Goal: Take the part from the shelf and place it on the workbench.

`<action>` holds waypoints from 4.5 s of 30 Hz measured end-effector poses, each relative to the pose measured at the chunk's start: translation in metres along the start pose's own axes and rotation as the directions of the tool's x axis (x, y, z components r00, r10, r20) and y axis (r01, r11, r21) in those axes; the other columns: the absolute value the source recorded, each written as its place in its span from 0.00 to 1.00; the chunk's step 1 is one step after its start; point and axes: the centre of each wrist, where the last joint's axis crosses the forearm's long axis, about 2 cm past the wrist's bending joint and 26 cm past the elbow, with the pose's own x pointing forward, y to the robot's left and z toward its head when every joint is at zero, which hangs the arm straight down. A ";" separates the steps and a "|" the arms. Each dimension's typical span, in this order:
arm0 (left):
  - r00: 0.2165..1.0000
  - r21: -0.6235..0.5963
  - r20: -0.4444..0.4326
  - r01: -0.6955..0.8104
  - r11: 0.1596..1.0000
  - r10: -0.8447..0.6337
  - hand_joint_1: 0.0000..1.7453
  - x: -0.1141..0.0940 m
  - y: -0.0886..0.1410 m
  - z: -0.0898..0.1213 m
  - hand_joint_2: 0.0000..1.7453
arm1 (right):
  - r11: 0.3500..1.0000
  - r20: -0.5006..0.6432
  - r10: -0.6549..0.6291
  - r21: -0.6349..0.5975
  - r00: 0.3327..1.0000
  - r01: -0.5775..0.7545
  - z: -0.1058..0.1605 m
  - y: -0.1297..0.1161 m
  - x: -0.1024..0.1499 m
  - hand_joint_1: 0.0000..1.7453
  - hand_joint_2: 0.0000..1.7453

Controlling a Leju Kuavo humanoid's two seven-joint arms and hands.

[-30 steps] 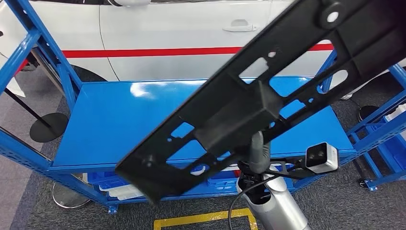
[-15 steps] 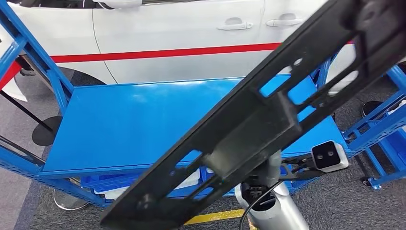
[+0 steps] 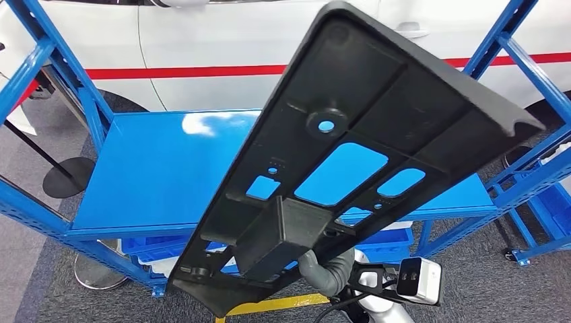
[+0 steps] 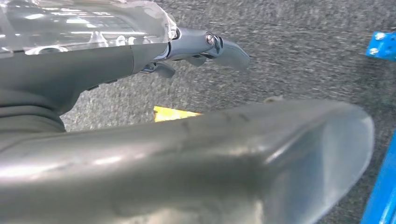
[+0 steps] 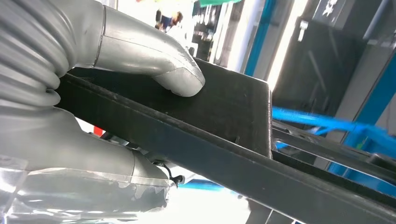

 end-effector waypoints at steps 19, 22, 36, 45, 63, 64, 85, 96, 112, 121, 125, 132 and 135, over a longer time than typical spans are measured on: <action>0.991 -0.024 -0.115 0.072 0.997 -0.074 0.00 -0.010 0.004 0.004 0.00 | 0.992 0.024 -0.107 0.076 0.994 0.105 0.011 0.009 0.015 1.00 1.00; 0.990 -0.025 -0.118 0.079 0.997 -0.082 0.00 -0.009 0.005 0.004 0.00 | 0.992 0.032 -0.104 0.075 0.994 0.101 0.011 0.009 0.017 1.00 1.00; 0.946 -0.009 -0.291 0.150 0.989 -0.146 0.00 -0.010 -0.007 0.005 0.00 | 0.996 0.044 -0.082 0.024 0.996 0.081 0.017 0.005 0.024 1.00 1.00; 0.942 -0.026 -0.278 0.187 0.982 -0.187 0.00 -0.006 0.002 0.003 0.00 | 1.000 0.055 -0.017 0.002 0.998 0.017 0.020 -0.001 0.038 1.00 1.00; 0.957 0.071 -0.242 0.181 0.981 -0.159 0.00 0.005 0.042 -0.001 0.00 | 0.999 0.070 0.035 -0.006 0.997 -0.034 0.024 -0.009 0.055 1.00 1.00; 0.958 0.072 -0.240 0.179 0.981 -0.158 0.00 0.004 0.043 0.000 0.00 | 0.999 0.070 0.035 -0.004 0.997 -0.034 0.025 -0.009 0.055 1.00 1.00; 0.961 0.075 -0.224 0.180 0.981 -0.159 0.00 0.004 0.049 0.000 0.00 | 0.998 0.072 0.059 -0.015 0.996 -0.058 0.026 -0.005 0.062 1.00 1.00; 0.967 0.088 -0.214 0.157 0.984 -0.135 0.00 0.006 0.045 -0.001 0.00 | 0.998 0.097 0.057 -0.006 0.994 -0.056 0.019 -0.009 0.061 1.00 1.00; 0.965 0.106 -0.220 0.168 0.980 -0.142 0.00 0.009 0.044 -0.002 0.00 | 0.996 0.093 0.087 0.005 0.992 -0.087 0.016 -0.012 0.062 1.00 1.00; 0.968 0.120 -0.225 0.135 0.984 -0.106 0.00 0.007 0.041 -0.002 0.00 | 0.997 0.102 0.032 0.062 0.994 -0.038 0.017 -0.012 0.064 1.00 1.00; 0.969 0.118 -0.226 0.128 0.985 -0.099 0.00 0.006 0.038 -0.002 0.00 | 0.995 0.099 0.068 0.064 0.993 -0.075 0.013 -0.015 0.064 1.00 1.00; 0.968 0.106 -0.224 0.138 0.985 -0.111 0.00 0.007 0.035 -0.002 0.00 | 0.985 0.114 0.165 0.026 0.980 -0.169 0.003 -0.019 0.067 1.00 1.00; 0.968 0.100 -0.220 0.148 0.984 -0.123 0.00 0.006 0.035 -0.002 0.00 | 0.979 0.118 0.199 0.011 0.973 -0.201 0.000 -0.019 0.068 1.00 1.00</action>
